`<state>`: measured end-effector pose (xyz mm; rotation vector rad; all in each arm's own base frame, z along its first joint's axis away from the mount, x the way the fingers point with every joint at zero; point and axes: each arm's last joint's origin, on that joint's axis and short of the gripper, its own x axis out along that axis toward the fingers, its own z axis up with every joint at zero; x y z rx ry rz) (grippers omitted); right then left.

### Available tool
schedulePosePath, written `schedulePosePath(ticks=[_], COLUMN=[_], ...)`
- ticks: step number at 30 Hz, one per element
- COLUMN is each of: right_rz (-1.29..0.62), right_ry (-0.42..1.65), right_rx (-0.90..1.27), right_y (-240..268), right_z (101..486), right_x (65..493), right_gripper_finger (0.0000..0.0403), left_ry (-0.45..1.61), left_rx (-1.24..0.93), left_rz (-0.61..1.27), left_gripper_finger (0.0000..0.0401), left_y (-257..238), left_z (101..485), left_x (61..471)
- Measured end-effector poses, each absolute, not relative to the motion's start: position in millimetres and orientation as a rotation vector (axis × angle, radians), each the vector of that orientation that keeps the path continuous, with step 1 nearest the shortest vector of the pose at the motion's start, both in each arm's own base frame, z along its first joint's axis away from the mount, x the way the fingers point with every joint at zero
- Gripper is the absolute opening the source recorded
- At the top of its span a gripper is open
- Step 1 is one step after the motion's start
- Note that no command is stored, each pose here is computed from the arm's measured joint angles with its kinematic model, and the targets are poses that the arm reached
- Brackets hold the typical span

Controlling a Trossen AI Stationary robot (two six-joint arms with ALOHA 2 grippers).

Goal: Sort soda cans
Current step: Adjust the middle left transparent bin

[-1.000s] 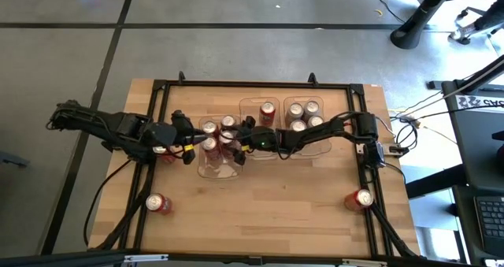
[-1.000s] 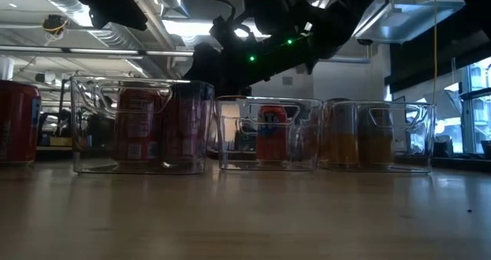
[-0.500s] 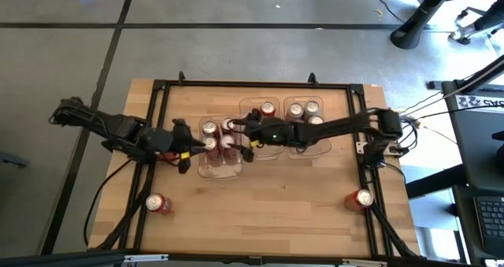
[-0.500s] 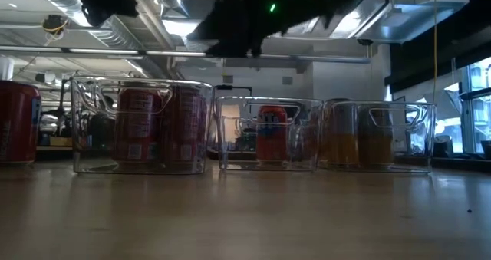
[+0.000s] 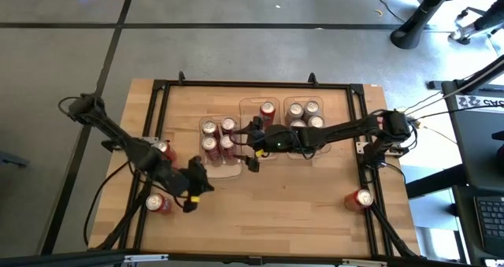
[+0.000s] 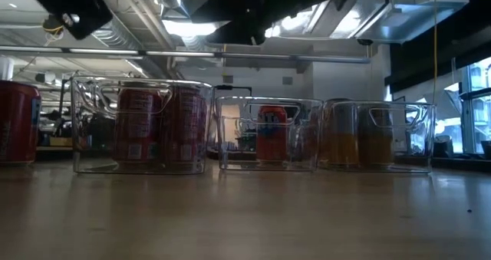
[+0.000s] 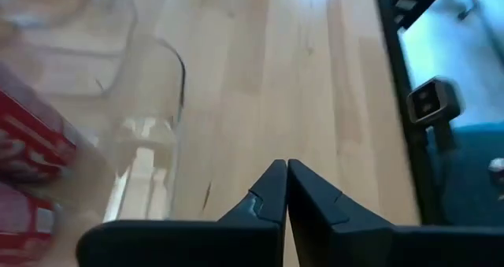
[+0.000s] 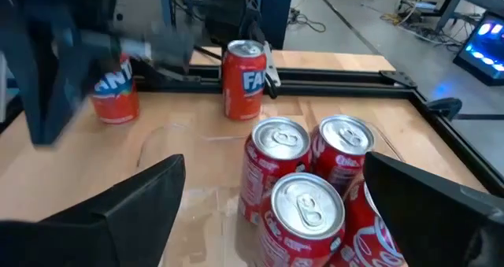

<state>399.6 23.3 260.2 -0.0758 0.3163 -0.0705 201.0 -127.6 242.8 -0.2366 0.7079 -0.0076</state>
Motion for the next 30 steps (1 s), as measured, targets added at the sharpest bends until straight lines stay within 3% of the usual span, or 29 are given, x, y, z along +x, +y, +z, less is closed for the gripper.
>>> schedulePosePath(ticks=[15,30], right_rz=[-0.029,0.009], right_ry=[0.328,0.331], right_rx=[-0.05,-0.056], right_y=[28,29], right_z=[259,258], right_x=[399,399], right_gripper_finger=[0.0388,0.0388], left_ry=[0.856,0.954], left_rx=[-0.181,-0.137], left_rz=[0.091,0.332], left_gripper_finger=[0.0001,0.0002], left_y=[-138,-109], left_z=[194,183], left_x=[227,226])
